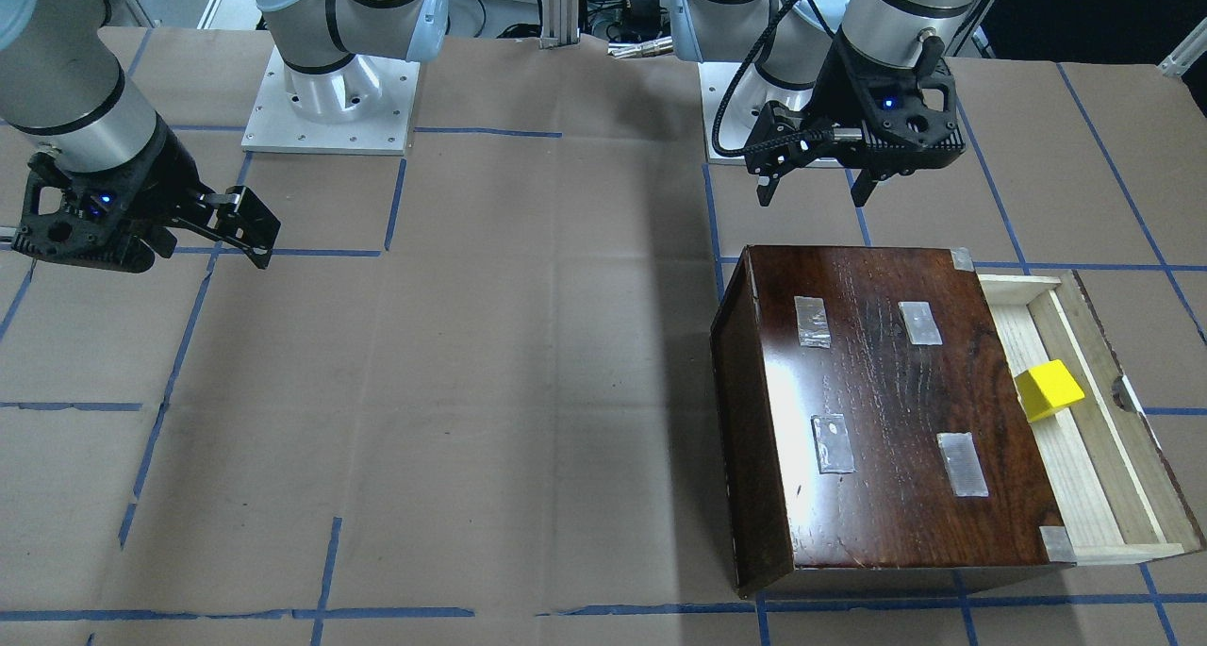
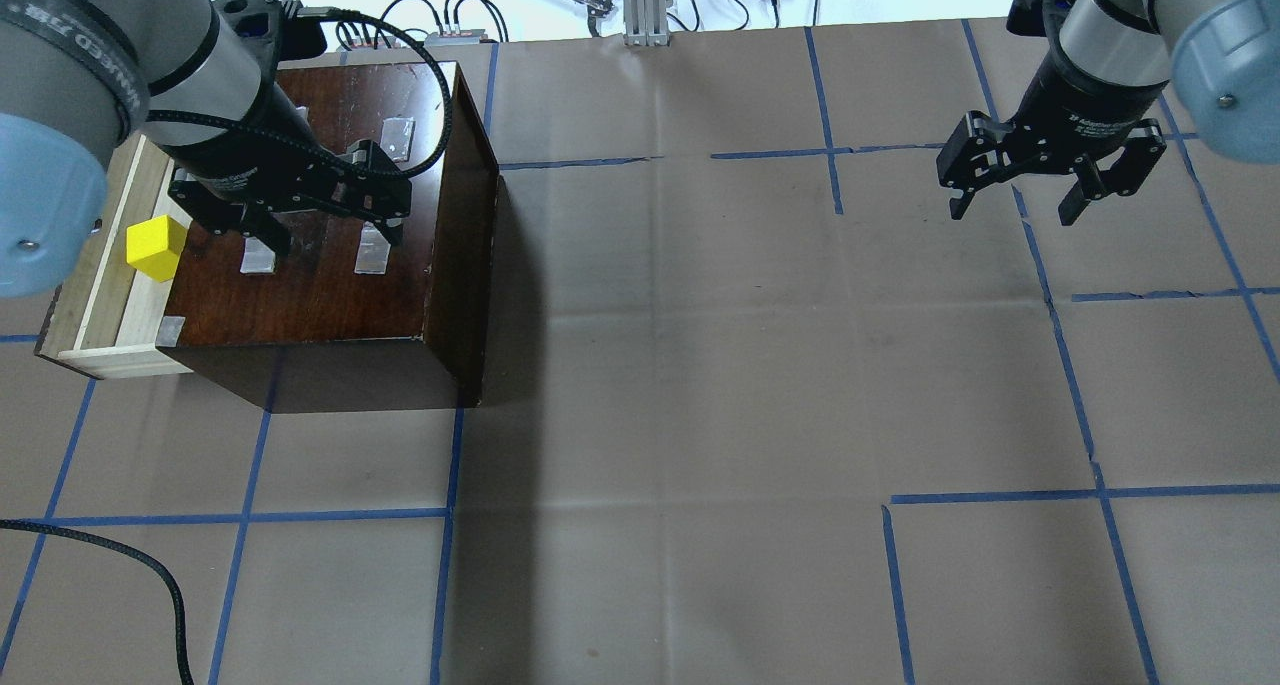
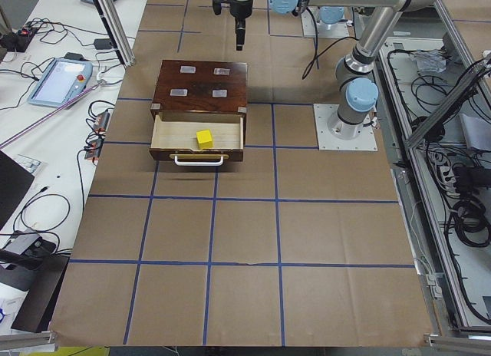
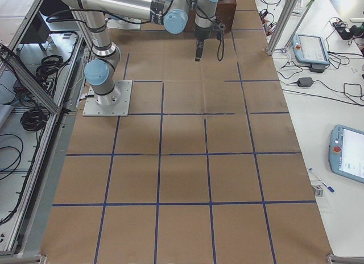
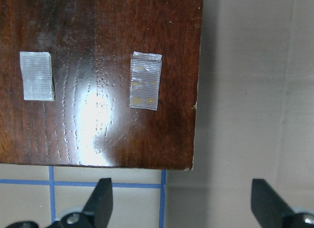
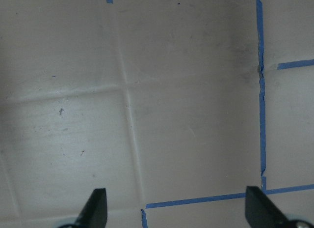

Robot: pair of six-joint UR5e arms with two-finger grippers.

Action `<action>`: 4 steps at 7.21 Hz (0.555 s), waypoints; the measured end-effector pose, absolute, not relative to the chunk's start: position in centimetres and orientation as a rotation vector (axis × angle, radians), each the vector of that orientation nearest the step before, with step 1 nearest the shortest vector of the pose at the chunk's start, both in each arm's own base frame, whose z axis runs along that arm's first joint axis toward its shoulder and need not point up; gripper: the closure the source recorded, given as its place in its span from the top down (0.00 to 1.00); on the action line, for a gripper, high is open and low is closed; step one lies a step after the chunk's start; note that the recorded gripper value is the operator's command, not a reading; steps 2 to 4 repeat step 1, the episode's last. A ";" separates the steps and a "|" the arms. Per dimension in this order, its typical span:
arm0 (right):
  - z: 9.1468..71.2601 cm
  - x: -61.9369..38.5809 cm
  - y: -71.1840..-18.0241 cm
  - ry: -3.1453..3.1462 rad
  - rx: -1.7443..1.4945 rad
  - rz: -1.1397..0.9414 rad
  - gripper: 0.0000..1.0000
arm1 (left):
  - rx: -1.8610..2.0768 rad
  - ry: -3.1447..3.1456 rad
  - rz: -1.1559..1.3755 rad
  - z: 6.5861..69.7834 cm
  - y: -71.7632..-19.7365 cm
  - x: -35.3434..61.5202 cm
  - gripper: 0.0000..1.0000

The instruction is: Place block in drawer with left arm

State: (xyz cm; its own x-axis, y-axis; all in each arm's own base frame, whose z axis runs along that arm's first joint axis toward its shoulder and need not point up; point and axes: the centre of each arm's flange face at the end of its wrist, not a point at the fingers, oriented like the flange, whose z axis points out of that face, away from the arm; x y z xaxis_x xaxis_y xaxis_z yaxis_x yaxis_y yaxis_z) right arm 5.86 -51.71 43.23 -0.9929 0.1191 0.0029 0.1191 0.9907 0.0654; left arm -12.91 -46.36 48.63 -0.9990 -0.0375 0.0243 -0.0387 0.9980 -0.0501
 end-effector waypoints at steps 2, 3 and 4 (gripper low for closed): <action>43.2 5.9 -51.7 3.133 0.187 0.103 1.00 | 0.059 -3.123 0.081 48.7 -46.4 -12.8 0.98; 43.2 5.9 -51.7 3.133 0.187 0.103 1.00 | 0.059 -3.123 0.081 48.7 -46.4 -12.8 0.98; 43.2 5.9 -51.7 3.133 0.187 0.103 1.00 | 0.059 -3.123 0.081 48.7 -46.4 -12.8 0.98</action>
